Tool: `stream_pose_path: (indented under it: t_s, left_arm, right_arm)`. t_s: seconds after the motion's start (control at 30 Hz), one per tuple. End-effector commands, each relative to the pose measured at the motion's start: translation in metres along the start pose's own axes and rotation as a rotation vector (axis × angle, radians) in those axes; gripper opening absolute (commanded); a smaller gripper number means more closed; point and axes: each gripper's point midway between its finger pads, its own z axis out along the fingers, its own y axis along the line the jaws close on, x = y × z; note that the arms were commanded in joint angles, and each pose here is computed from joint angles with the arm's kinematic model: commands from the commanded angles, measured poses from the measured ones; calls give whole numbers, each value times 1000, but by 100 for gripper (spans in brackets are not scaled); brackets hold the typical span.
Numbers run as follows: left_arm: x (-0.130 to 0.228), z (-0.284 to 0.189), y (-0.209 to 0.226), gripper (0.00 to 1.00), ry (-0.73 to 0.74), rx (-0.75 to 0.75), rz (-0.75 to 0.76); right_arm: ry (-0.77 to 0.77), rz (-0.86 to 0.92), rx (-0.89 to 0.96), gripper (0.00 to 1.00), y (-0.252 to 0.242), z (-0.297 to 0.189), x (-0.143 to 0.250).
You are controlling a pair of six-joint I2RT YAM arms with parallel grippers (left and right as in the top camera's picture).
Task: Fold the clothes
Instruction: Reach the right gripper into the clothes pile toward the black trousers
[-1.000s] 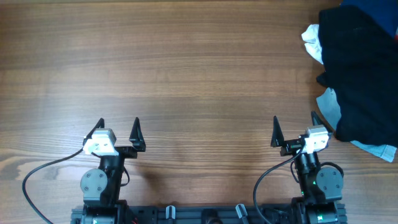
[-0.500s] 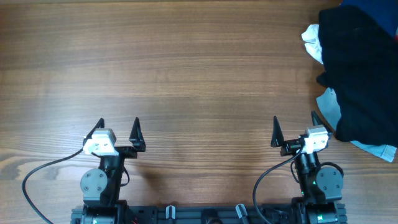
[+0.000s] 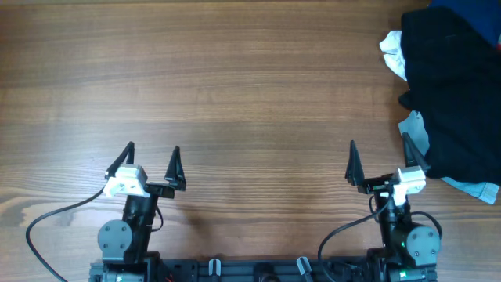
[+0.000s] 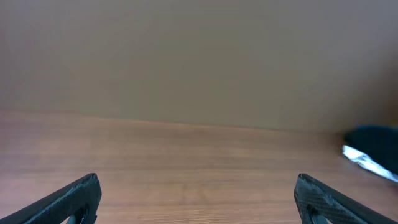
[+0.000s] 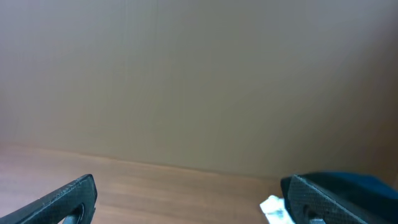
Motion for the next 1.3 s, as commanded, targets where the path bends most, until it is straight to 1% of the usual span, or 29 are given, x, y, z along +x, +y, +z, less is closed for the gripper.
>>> stream_pose_path:
  t_s: [0.0,0.1,0.23,0.33,0.4,0.57,0.7,0.8,0.93,0.97,1.03,1.17,1.2,1.27]
  left_arm:
    - [-21,-1,-15,100,-13,67,1]
    - [-37,3,-18,100,7,64,-2]
    - [-54,16,-28,100,86,98,-17]
    - [-68,37,-40,100,198,146,-118]
    - [-74,56,-51,100,296,195,-146]
    - [-74,103,-46,100,567,146,-186]
    - [-63,135,-40,100,756,99,-233]
    - [-50,151,-37,100,844,81,-255]
    - [-22,167,-34,100,913,73,-268]
    - [-9,172,-29,100,942,55,-271]
    - [4,176,-25,100,968,44,-287]
    - [28,178,-24,100,1030,42,-308]
    - [31,178,-23,100,1038,42,-311]
    - [35,178,-23,100,1047,39,-313]
  right_arm:
    - [-43,-12,-19,100,2,1,-24]
    - [-44,-12,-19,100,1,5,-36]
    - [-11,-9,-30,100,1,16,-46]
    - [34,-5,-83,100,8,34,-56]
    - [93,4,-144,100,17,54,-60]
    - [271,41,-245,100,30,102,-56]
    - [429,79,-308,100,38,139,-47]
    - [564,112,-344,100,42,157,-34]
    - [729,148,-353,100,44,178,-8]
    - [757,169,-355,100,45,185,4]
    - [780,216,-373,100,51,189,16]
    - [836,246,-416,100,60,192,44]
    - [843,236,-408,100,58,194,50]
    - [880,215,-307,100,41,198,68]
